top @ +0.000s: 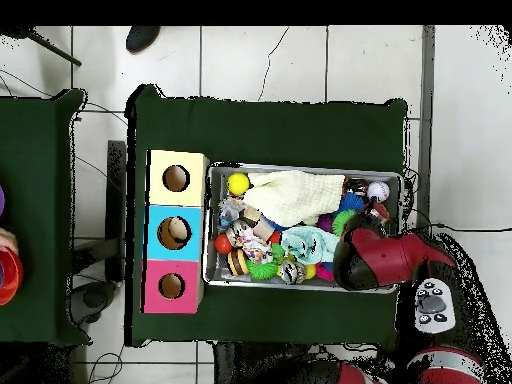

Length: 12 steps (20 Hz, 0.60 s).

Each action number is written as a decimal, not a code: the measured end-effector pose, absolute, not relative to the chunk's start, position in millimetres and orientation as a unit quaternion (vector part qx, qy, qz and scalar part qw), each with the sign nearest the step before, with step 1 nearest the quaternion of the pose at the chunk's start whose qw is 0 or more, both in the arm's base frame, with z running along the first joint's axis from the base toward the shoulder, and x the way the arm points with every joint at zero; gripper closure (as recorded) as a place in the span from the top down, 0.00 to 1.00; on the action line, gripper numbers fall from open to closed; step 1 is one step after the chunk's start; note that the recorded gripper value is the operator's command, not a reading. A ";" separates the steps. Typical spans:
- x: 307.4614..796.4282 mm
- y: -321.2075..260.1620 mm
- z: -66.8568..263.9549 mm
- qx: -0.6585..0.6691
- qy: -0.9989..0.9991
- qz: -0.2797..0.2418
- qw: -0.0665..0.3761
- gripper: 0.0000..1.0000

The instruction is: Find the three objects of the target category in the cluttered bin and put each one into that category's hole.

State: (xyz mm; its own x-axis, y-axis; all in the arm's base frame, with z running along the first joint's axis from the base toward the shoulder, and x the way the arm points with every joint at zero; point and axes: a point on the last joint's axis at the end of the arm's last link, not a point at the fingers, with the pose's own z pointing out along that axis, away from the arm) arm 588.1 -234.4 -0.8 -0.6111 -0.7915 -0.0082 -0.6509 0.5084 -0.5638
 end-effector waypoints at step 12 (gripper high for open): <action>584.5 -264.3 -13.2 -0.458 0.827 -0.298 0.133 1.00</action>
